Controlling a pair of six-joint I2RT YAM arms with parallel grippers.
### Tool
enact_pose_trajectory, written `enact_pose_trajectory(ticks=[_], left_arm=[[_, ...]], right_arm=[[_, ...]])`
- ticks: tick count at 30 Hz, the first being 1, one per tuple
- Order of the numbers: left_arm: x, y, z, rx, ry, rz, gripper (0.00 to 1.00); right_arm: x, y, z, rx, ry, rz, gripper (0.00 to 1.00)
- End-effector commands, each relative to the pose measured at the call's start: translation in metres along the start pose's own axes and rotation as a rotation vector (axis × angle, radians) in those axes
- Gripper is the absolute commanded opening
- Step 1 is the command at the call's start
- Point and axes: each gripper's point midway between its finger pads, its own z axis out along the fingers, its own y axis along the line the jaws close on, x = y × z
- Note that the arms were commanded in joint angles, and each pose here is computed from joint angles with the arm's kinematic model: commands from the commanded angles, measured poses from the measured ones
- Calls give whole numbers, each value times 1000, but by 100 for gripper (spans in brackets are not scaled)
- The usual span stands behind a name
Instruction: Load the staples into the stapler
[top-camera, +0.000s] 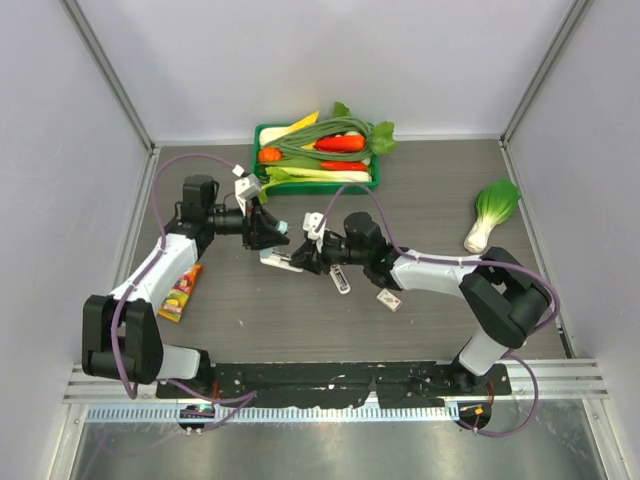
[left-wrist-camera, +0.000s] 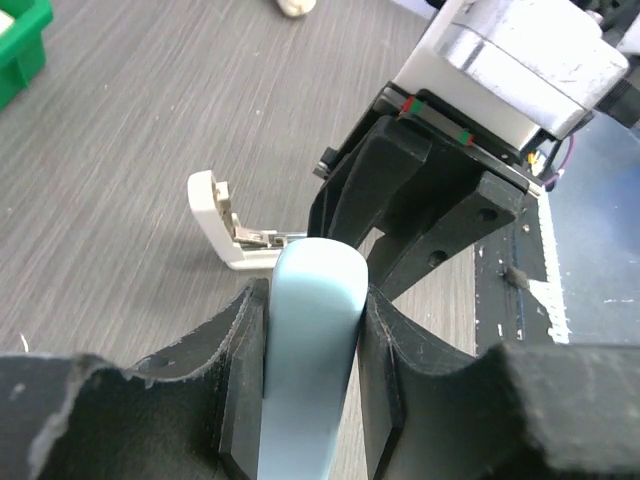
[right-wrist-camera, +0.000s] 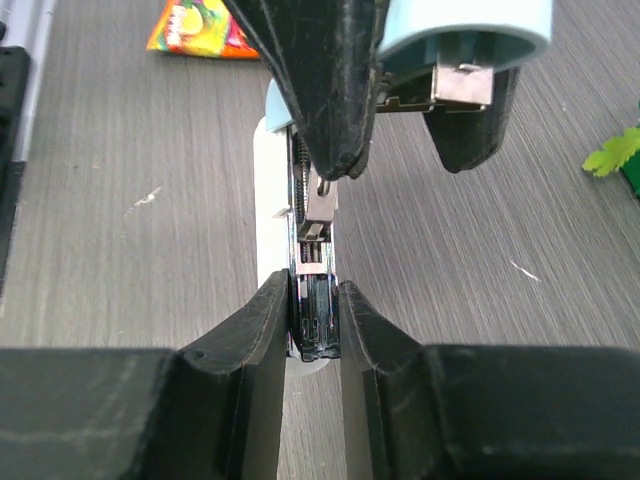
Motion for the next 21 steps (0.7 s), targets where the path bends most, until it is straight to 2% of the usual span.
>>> enact_pose_trajectory(ticks=[1,9,14,21], left_arm=[[-41,-43,-8,129,-7,124,0],[-23,-74,6,213,61,188,0],[-9,-104,15,324,133,166,0],[-9,-97,20,314,170,186,0]], right_arm=[[-12,18,-14,-103,71,41,28],[-56,36,-34,-248,-15,66,38],[-76,54,-44,-363,-69,106,44],[-89,58,-56,-424,-117,163,52]])
